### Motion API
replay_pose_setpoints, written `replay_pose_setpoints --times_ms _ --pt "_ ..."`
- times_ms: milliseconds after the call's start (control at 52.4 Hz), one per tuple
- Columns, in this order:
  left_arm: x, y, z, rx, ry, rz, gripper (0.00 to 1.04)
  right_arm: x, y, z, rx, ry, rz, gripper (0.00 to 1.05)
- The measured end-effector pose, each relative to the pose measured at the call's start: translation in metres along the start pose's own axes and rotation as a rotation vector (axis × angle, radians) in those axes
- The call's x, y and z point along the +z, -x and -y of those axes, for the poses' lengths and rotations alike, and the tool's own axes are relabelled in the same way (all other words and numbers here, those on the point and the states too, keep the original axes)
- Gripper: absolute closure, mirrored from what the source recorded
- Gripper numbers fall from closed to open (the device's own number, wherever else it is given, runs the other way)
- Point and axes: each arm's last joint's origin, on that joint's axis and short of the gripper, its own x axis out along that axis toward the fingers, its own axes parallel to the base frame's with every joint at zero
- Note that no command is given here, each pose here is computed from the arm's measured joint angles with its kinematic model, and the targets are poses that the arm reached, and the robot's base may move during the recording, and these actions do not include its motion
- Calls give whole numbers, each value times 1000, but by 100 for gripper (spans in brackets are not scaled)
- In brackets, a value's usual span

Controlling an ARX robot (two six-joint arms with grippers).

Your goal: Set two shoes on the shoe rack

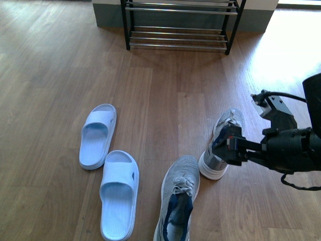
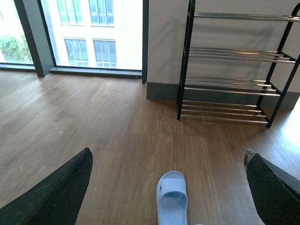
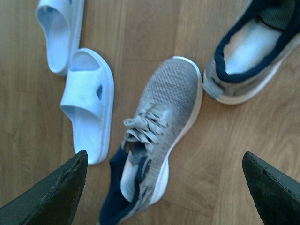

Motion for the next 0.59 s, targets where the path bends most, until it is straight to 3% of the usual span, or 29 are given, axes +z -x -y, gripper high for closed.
replay_pose_setpoints --times_ms 248,592 --pt "0 0 0 0 0 0 9 9 -9 -30 -85 -21 62 9" --pt "0 0 0 0 0 0 9 27 -65 -6 -213 -69 78 9"
